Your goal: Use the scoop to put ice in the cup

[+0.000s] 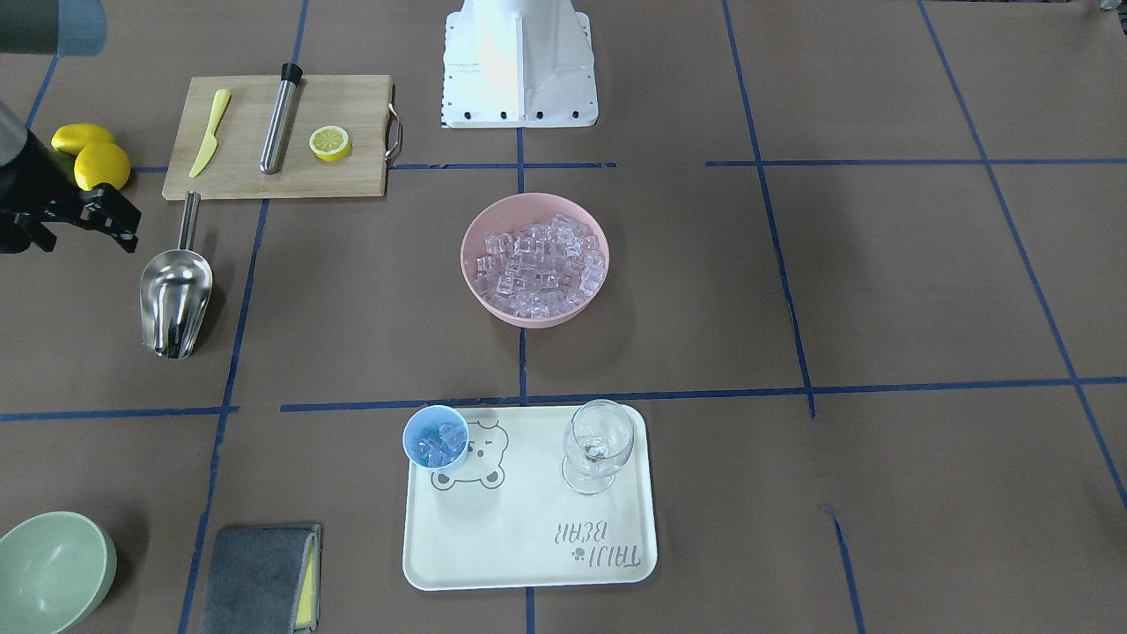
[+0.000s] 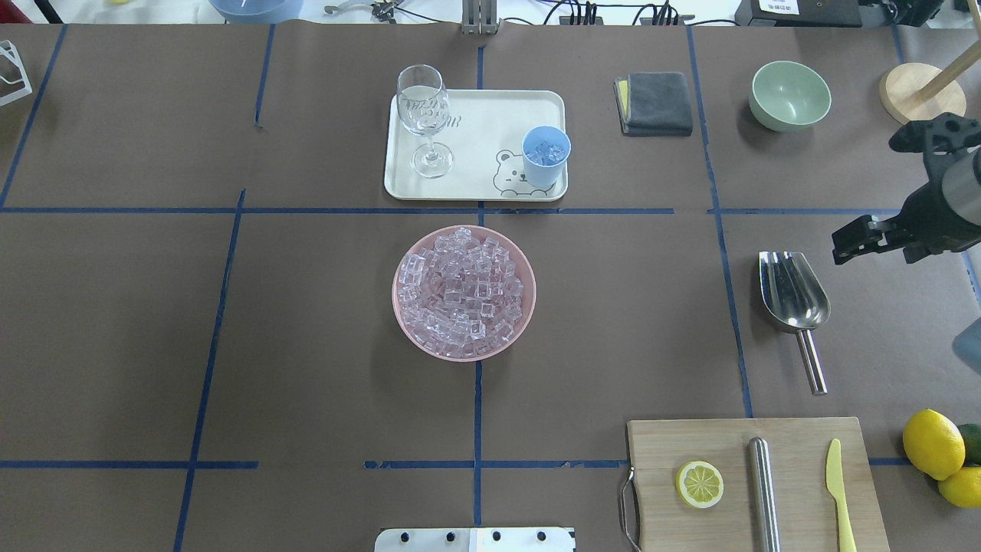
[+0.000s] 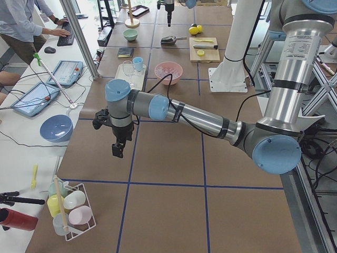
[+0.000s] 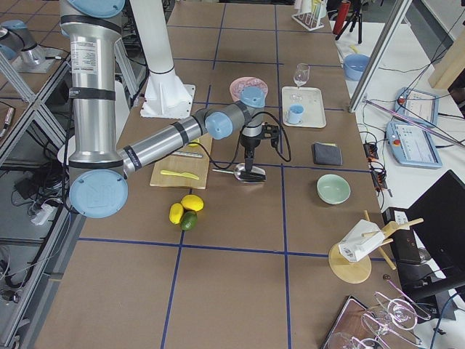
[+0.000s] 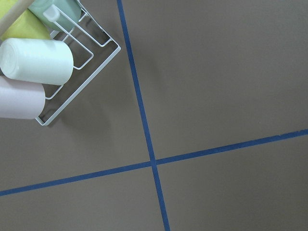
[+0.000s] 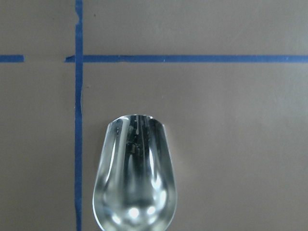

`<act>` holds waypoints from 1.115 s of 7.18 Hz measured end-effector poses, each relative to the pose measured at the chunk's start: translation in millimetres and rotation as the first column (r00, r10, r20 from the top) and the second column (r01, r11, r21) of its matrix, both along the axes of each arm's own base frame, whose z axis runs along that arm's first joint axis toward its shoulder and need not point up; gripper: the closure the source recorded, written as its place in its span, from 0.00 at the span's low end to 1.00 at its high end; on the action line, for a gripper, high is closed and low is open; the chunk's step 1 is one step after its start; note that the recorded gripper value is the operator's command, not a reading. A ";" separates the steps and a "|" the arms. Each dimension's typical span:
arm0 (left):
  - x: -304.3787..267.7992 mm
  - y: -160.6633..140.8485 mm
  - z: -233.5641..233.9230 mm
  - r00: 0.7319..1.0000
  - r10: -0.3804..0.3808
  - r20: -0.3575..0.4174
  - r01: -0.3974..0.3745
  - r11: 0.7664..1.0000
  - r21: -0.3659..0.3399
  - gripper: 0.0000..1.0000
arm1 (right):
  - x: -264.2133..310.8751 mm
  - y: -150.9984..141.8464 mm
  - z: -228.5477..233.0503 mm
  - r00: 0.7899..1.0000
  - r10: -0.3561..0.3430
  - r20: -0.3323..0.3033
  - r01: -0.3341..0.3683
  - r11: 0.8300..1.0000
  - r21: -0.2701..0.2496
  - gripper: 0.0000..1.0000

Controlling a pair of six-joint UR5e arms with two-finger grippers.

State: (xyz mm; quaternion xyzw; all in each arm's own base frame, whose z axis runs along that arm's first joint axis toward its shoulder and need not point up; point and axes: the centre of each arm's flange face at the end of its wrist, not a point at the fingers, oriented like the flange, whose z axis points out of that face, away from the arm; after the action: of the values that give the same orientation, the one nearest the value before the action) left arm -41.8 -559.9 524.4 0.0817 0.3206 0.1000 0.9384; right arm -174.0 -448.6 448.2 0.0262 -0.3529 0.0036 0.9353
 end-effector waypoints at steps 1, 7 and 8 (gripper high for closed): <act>-1.7 10.0 20.1 0.999 0.054 0.003 -0.054 0.999 0.001 0.00 | 25.3 -8.6 5.8 1.000 -0.012 0.003 0.011 0.999 0.034 0.00; -31.0 69.1 105.8 0.999 0.047 -0.002 -0.047 0.997 -0.066 0.00 | 154.0 -40.7 111.1 0.994 -0.072 0.080 0.067 0.996 0.062 0.00; -31.5 70.0 109.2 0.999 0.044 -0.003 -0.044 0.996 -0.075 0.00 | 160.1 -45.1 134.5 0.995 -0.059 0.075 0.056 0.998 0.039 0.00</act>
State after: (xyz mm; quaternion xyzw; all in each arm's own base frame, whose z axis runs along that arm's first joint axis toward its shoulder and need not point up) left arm -73.3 -489.9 633.6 0.0396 0.3263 0.1086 0.9382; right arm -13.9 -493.6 582.6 0.0333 -0.3887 -0.0287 0.9203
